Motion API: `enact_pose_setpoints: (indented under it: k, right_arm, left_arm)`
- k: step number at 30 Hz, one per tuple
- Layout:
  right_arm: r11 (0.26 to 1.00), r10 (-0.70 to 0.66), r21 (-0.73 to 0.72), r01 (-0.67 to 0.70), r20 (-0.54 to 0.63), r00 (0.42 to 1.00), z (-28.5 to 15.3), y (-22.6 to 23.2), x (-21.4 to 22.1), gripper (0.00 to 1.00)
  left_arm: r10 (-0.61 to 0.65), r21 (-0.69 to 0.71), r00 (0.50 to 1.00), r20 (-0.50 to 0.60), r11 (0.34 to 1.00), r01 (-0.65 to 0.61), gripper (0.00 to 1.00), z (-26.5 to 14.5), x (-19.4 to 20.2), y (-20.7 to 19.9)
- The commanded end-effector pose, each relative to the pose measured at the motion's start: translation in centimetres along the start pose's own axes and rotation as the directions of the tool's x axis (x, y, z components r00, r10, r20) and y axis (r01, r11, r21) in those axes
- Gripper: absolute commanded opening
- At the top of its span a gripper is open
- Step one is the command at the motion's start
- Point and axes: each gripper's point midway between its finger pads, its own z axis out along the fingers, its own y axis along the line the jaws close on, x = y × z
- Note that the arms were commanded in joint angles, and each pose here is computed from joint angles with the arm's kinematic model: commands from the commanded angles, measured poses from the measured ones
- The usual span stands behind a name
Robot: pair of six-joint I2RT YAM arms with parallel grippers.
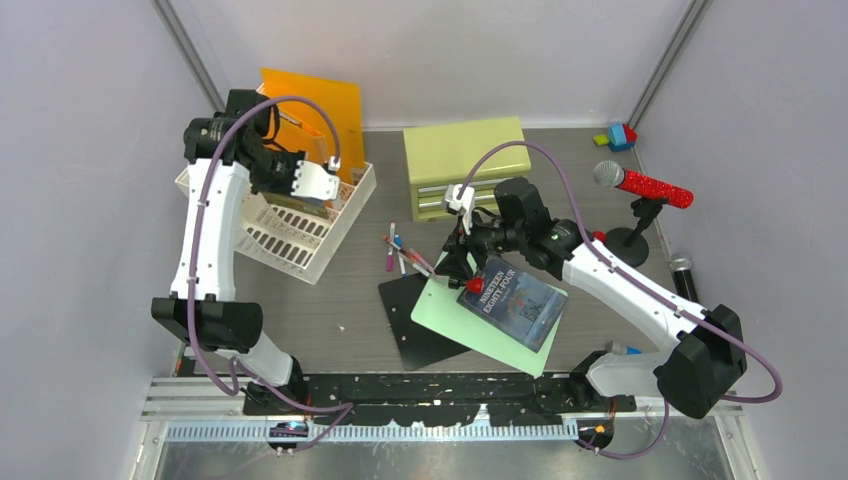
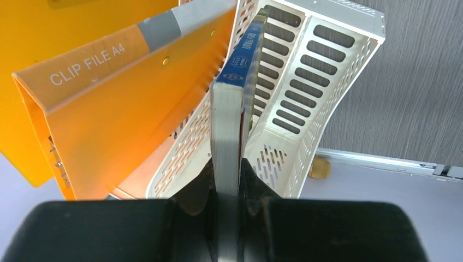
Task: Organize the desk
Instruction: Place the book in the storage box.
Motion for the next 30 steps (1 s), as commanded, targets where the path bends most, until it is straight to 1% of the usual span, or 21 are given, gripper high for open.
enact_pose_setpoints:
  k: [1,6,9,11,14,19,23,26,30]
  right_arm:
    - [0.999,-0.055,0.005,0.055,0.054,0.997,-0.5,0.0,-1.5,0.64]
    - [0.998,-0.056,0.007,0.056,0.050,0.997,-0.4,-0.1,-1.3,0.64]
    - [0.999,-0.054,0.005,0.053,0.046,0.997,-0.3,-0.1,-1.2,0.64]
    - [0.999,-0.051,0.003,0.051,0.044,0.998,-0.2,-0.1,-1.1,0.64]
    - [0.999,-0.052,0.001,0.052,0.043,0.998,-0.1,-0.2,-1.1,0.64]
    - [0.999,-0.050,-0.001,0.050,0.041,0.998,-0.1,-0.2,-1.0,0.64]
    - [0.999,-0.054,0.002,0.054,0.041,0.998,-0.1,-0.2,-0.9,0.64]
    - [0.999,-0.051,-0.002,0.051,0.037,0.998,0.0,-0.2,-0.7,0.64]
    - [0.999,-0.047,-0.006,0.047,0.033,0.998,0.2,-0.3,-0.6,0.64]
  left_arm:
    - [0.040,-0.081,0.999,0.032,0.996,-0.037,0.00,-2.1,-0.9,1.0]
    - [0.074,-0.076,0.992,0.105,0.995,-0.066,0.00,-3.5,-2.8,-0.9]
    - [0.092,-0.054,0.988,0.126,0.995,-0.086,0.00,-4.2,-3.6,-2.8]
    - [0.086,-0.015,0.988,0.132,0.996,-0.084,0.00,-4.4,-3.8,-4.6]
    - [0.073,0.025,0.991,0.114,0.997,-0.076,0.00,-4.7,-3.7,-6.7]
    - [0.029,0.111,0.999,0.023,0.993,-0.031,0.00,-4.0,-1.7,-8.7]
    - [-0.022,0.161,1.000,0.006,0.987,0.020,0.00,-3.6,-0.7,-9.4]
    - [-0.032,0.164,0.999,0.005,0.986,0.031,0.00,-3.0,-0.1,-9.4]
    - [-0.062,0.182,0.998,-0.019,0.981,0.064,0.00,-1.4,2.1,-10.1]
